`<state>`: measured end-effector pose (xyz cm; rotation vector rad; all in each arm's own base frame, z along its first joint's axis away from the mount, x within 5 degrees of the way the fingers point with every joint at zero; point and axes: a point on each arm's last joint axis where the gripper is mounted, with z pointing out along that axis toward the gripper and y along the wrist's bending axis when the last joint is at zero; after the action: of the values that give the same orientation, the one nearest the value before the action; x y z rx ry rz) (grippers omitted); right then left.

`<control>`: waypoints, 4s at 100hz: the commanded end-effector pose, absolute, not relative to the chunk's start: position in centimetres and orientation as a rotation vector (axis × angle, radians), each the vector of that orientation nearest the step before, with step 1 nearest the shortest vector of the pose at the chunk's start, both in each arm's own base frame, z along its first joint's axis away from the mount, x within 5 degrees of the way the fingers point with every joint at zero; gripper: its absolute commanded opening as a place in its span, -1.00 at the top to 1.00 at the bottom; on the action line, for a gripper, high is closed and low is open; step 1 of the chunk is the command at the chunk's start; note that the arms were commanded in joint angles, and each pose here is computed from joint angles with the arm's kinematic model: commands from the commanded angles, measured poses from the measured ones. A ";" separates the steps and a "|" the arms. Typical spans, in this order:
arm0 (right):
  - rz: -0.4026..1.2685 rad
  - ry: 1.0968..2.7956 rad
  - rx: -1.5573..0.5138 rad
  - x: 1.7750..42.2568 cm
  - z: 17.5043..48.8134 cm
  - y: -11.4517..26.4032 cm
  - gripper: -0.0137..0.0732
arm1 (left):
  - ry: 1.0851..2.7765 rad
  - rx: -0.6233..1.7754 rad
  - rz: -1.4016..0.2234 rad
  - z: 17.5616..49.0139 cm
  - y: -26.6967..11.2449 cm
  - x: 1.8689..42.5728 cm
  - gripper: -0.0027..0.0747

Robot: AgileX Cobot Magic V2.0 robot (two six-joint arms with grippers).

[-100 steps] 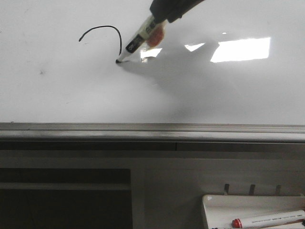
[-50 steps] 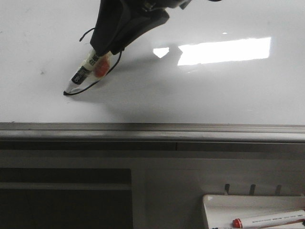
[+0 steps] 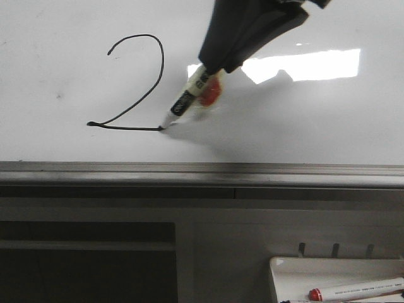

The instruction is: Write number 2 on whiteboard

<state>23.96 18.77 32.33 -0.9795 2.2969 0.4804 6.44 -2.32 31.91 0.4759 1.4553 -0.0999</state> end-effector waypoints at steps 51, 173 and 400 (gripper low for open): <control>0.593 1.889 -1.208 16.6 38.5 19.8 0.80 | 1.306 0.444 -0.239 34.0 -3.1 6.2 0.98; 0.622 1.782 -1.373 15.8 38.0 24.1 0.80 | 1.489 1.112 -0.317 28.0 -13.6 11.9 0.99; 0.538 1.841 -1.075 19.6 39.5 20.2 0.86 | 1.989 0.135 -0.431 28.0 -7.9 18.9 0.06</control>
<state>19.59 21.26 37.02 -1.1805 1.9155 0.5292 19.33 -8.18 25.43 0.1389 2.1243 -0.4095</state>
